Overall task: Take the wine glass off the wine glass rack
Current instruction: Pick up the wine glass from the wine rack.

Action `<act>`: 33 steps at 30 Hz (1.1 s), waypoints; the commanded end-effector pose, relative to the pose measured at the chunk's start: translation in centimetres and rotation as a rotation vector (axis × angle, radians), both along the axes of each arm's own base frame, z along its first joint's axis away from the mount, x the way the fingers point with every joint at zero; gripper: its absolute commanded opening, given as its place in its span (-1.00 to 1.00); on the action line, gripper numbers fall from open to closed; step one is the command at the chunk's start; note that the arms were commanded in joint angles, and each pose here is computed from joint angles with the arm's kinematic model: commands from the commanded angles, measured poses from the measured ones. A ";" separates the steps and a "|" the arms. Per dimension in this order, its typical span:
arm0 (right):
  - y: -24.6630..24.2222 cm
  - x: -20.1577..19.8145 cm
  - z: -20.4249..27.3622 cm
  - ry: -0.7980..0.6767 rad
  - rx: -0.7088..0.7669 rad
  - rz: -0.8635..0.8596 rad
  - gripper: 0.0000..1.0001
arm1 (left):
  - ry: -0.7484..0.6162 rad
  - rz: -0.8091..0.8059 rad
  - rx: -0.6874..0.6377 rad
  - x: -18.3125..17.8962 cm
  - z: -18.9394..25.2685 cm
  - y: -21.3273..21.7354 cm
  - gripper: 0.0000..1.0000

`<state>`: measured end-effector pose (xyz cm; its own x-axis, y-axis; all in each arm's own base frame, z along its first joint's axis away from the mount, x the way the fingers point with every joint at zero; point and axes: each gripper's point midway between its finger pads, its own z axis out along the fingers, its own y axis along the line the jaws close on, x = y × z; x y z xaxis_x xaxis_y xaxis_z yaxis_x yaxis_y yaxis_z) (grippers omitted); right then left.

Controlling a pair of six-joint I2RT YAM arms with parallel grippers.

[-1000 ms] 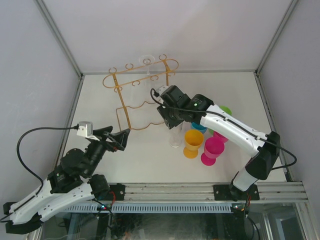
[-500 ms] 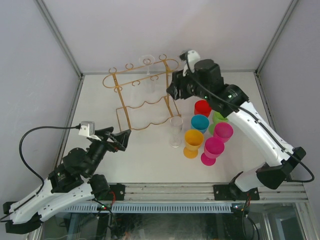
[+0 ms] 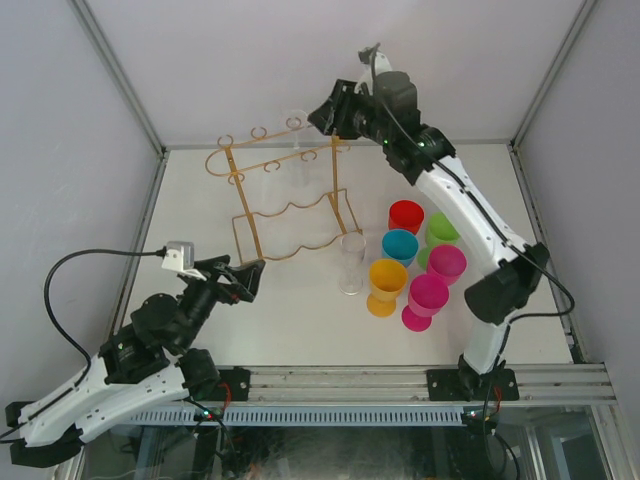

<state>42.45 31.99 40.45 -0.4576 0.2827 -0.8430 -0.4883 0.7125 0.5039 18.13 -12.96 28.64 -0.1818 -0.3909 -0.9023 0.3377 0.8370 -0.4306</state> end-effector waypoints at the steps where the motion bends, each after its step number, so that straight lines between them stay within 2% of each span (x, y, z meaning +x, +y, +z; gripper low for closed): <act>1: 1.1 2.1 3.3 -0.030 0.087 -0.037 -0.07 | 0.000 -0.003 -0.021 0.0 0.8 -0.2 1.00; 11: 2.8 5.4 1.4 -0.016 0.059 -0.044 -0.11 | -0.001 0.017 -0.010 -0.1 0.6 0.7 1.00; 33: 4.3 7.4 -2.7 0.042 0.019 -0.037 -0.16 | -0.011 0.019 -0.005 -0.2 0.8 1.0 1.00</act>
